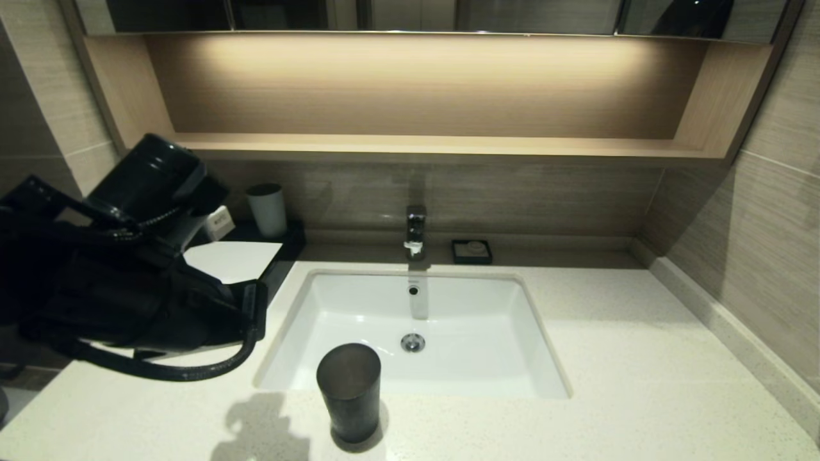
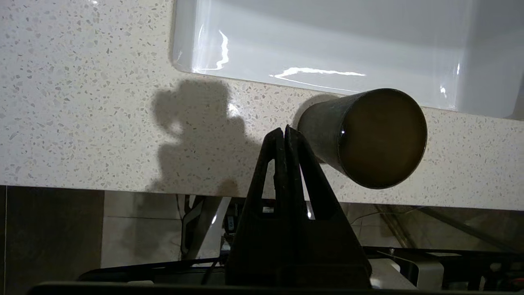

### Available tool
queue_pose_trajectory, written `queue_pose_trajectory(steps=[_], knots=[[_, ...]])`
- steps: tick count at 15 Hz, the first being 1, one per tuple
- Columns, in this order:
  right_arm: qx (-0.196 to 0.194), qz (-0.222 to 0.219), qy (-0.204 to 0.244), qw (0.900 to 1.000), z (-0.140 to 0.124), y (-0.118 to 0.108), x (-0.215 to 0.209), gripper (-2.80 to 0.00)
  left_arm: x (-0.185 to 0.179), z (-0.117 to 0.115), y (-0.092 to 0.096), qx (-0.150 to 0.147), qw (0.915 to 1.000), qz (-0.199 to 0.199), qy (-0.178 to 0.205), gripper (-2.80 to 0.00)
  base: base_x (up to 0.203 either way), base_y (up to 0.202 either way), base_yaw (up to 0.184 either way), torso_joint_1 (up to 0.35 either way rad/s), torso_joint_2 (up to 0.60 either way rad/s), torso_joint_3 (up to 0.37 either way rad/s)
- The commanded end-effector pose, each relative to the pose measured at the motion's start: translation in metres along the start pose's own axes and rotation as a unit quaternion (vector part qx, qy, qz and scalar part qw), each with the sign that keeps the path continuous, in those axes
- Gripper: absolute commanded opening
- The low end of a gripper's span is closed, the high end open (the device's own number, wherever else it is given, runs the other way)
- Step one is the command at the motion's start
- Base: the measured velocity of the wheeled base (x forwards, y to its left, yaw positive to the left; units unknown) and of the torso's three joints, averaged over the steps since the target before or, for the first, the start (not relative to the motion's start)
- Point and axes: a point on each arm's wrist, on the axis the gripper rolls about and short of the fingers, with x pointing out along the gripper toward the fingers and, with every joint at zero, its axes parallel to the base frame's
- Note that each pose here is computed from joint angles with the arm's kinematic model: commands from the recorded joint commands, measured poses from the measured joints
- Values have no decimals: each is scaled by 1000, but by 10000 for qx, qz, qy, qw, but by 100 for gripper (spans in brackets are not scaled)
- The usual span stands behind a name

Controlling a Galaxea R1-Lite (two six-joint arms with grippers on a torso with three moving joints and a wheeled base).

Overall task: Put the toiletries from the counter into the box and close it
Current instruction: Pick up the cup

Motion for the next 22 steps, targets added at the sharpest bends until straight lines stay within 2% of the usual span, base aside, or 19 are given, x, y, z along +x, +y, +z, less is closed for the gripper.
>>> queue_pose_trajectory(steps=[1,4,7,16,17,22], knots=[[1,0,8,10000,0,0,0,-280,-1,-4,-6,109,9999,-92,38,-280,0,0,0,0,0,0],[1,0,16,10000,0,0,0,-280,-3,-12,-19,281,9992,-268,131,-280,0,0,0,0,0,0],[1,0,8,10000,0,0,0,-280,3,-17,-24,400,9984,-209,326,-280,0,0,0,0,0,0],[1,0,8,10000,0,0,0,-280,24,-15,-32,457,9974,-54,547,-280,0,0,0,0,0,0],[1,0,8,10000,0,0,0,-280,26,-15,-33,436,9975,-47,559,0,0,0,0,0,0,0],[1,0,8,10000,0,0,0,-280,33,-11,-38,407,9974,-6,591,0,0,0,0,0,0,0]])
